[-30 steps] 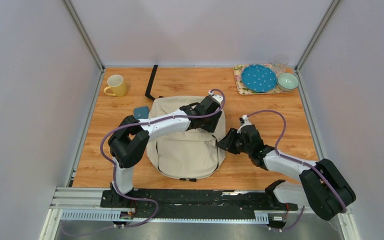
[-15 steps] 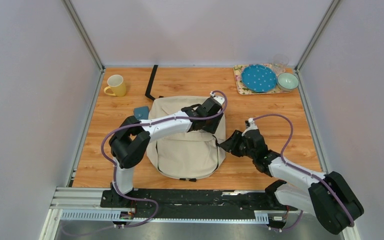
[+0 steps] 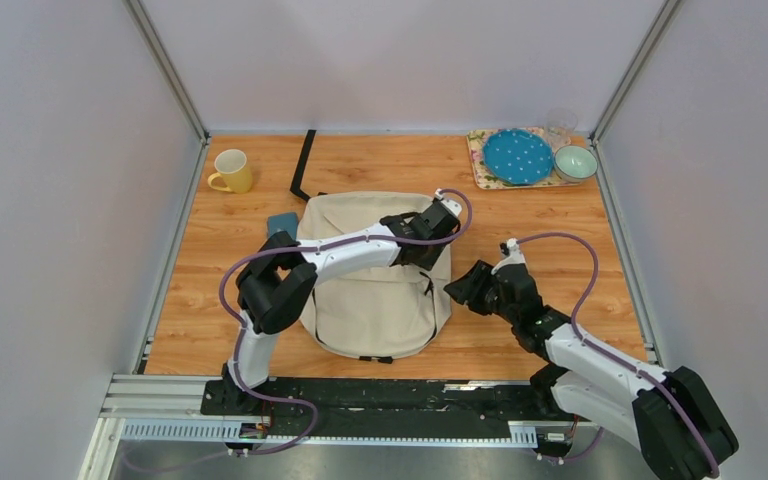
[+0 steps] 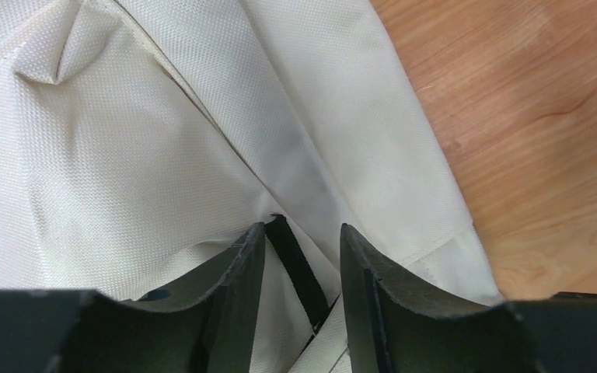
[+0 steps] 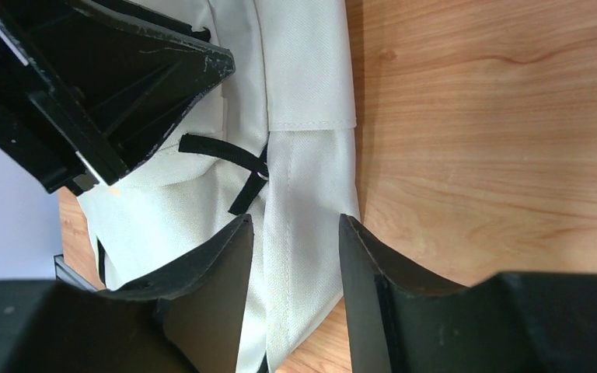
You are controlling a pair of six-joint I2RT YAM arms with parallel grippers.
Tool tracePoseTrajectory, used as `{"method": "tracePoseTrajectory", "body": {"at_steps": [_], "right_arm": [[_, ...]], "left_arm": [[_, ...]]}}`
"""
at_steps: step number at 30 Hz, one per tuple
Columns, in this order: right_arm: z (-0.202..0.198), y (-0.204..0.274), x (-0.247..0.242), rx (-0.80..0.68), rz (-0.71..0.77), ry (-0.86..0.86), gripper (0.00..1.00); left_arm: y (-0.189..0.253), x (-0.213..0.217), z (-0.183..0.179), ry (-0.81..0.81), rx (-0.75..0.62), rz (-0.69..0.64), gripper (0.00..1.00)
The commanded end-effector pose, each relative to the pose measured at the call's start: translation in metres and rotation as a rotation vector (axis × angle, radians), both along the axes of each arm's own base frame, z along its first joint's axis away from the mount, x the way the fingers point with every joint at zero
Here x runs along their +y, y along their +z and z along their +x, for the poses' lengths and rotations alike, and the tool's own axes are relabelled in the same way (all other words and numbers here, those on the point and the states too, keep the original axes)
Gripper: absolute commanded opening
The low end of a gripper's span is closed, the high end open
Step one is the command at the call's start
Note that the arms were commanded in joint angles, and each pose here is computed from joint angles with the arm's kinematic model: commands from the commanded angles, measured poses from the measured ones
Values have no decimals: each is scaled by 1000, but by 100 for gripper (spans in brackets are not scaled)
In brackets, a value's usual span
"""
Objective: Pack the student bag
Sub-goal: Unzip the student bag at the center of the board.
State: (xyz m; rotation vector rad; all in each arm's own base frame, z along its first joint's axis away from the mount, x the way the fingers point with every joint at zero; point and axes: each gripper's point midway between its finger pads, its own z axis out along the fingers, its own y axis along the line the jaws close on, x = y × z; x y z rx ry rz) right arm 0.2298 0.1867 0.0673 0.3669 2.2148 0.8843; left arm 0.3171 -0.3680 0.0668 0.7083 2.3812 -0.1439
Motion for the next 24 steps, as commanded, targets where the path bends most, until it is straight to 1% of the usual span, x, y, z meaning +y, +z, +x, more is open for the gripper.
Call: {"method": "tracePoseTrajectory", "body": {"at_steps": [1,2,3,4,5,6,8,9,10,11,15,16,18,19,20,21,22,23,24], "right_arm": [[3,8,-6,-33,3,-43,48],[2,7,-7,-28,-2,-44,48],[2,7,-10,-32,-10,-56,48],[4,10,-13,-45,-13,-75,48],[3,8,-16,-42,-23,-84,49],[2,5,-18,-37,-26,-91,49],[2,6,-20,-42,-29,-99,50],[1,6,-21,-43,-30,-101,50],[1,6,-21,-41,-27,-104,50],[1,4,-22,-37,-29,-107,50],[1,-1,-22,-14,-35,-112,51],[2,-1,-21,-9,-36,-112,52],[5,-7,-21,8,-43,-115,53],[7,-4,-18,9,-35,-107,53],[11,0,-15,-2,-17,-94,53],[11,-5,-11,28,-6,-69,54],[14,-3,-9,27,7,-61,54],[19,8,0,1,51,-28,56],[24,10,0,-3,63,-28,57]], "left_arm": [[-45,64,-16,19,80,328,43],[-46,65,-17,16,77,344,42],[-46,67,-15,17,65,363,38],[-48,68,-15,13,63,381,28],[-48,70,-15,13,57,397,26],[-50,71,-15,9,56,410,25],[-51,71,-15,7,45,423,15],[-52,69,-16,1,42,426,11],[-52,69,-15,-1,40,425,4],[-51,67,-15,-5,38,425,0],[-40,59,-14,-12,15,396,0],[-26,56,-12,-8,-7,363,0],[-17,48,-14,-17,-19,290,0],[4,43,-14,-18,-45,227,0],[13,35,-12,-23,-63,163,0],[16,36,-16,-28,-65,141,0],[36,34,-16,-29,-95,87,0],[45,30,-15,-30,-112,49,0],[49,31,-17,-34,-119,33,0]]}}
